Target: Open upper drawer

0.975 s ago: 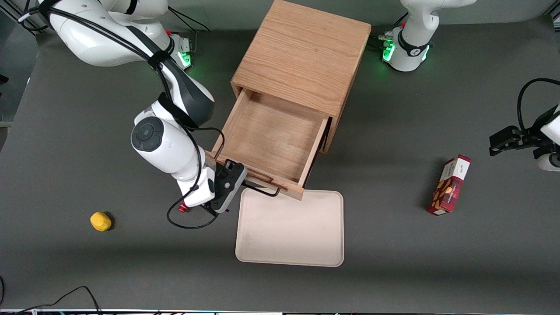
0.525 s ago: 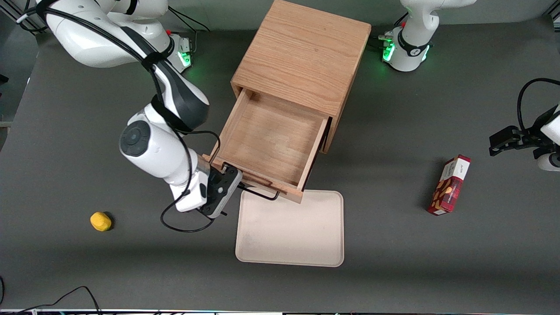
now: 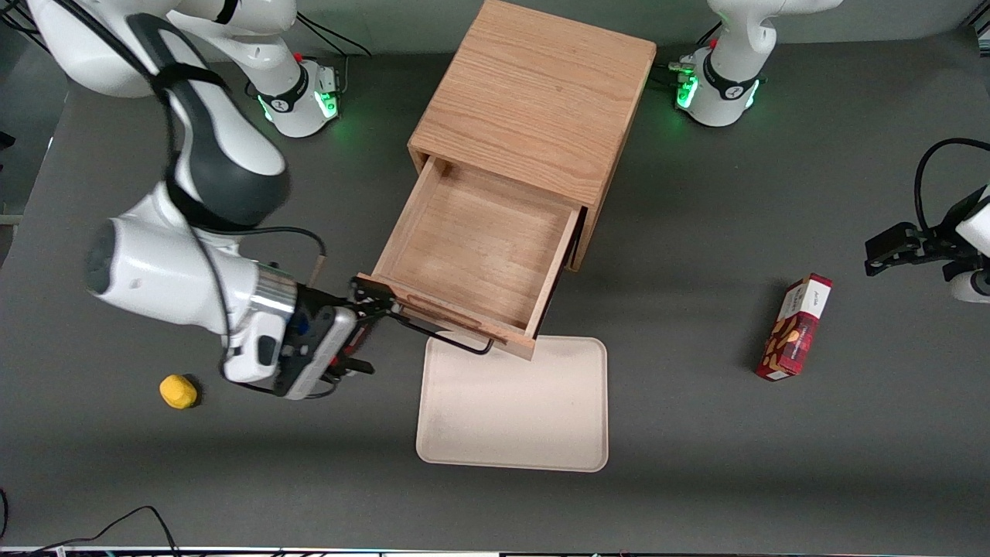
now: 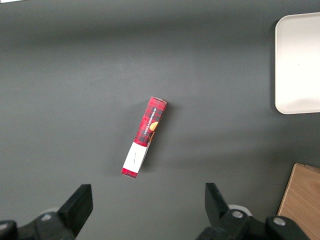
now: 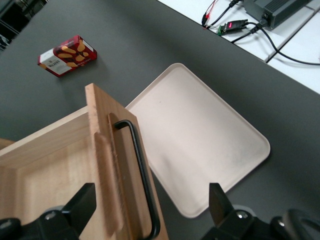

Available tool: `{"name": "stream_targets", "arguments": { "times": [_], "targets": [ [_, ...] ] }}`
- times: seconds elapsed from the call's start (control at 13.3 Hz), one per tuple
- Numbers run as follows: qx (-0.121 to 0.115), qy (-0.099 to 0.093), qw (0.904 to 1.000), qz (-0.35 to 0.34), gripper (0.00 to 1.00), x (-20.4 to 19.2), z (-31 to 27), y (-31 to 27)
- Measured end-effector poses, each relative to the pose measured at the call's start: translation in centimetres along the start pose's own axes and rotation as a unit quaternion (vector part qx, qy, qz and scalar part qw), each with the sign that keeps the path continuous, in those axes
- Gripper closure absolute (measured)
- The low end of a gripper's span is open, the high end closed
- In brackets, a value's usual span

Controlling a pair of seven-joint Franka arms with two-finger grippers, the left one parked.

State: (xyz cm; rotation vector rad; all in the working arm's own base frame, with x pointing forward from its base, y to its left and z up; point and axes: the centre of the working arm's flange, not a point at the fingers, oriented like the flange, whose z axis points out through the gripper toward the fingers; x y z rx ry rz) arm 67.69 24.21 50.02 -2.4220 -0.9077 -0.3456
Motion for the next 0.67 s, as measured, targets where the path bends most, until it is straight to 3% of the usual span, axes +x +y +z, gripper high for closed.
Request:
{"name": "stream_targets", "arguments": {
  "times": [0.07, 0.15, 0.3, 0.45, 0.67],
  "targets": [
    [-0.013, -0.006, 0.9994, 0.032, 0.00, -0.7, -3.4, 0.8],
    [-0.040, -0.008, 0.9967, 0.071, 0.00, -1.7, -7.7, 1.9],
    [-0.122, -0.030, 0.9820, 0.141, 0.00, -5.1, -15.4, 3.8],
    [-0.180, -0.073, 0.9567, 0.217, 0.00, -8.9, -20.7, 4.4],
    [-0.232, -0.113, 0.9135, 0.314, 0.00, -12.1, -24.2, 3.8]
  ]
}}
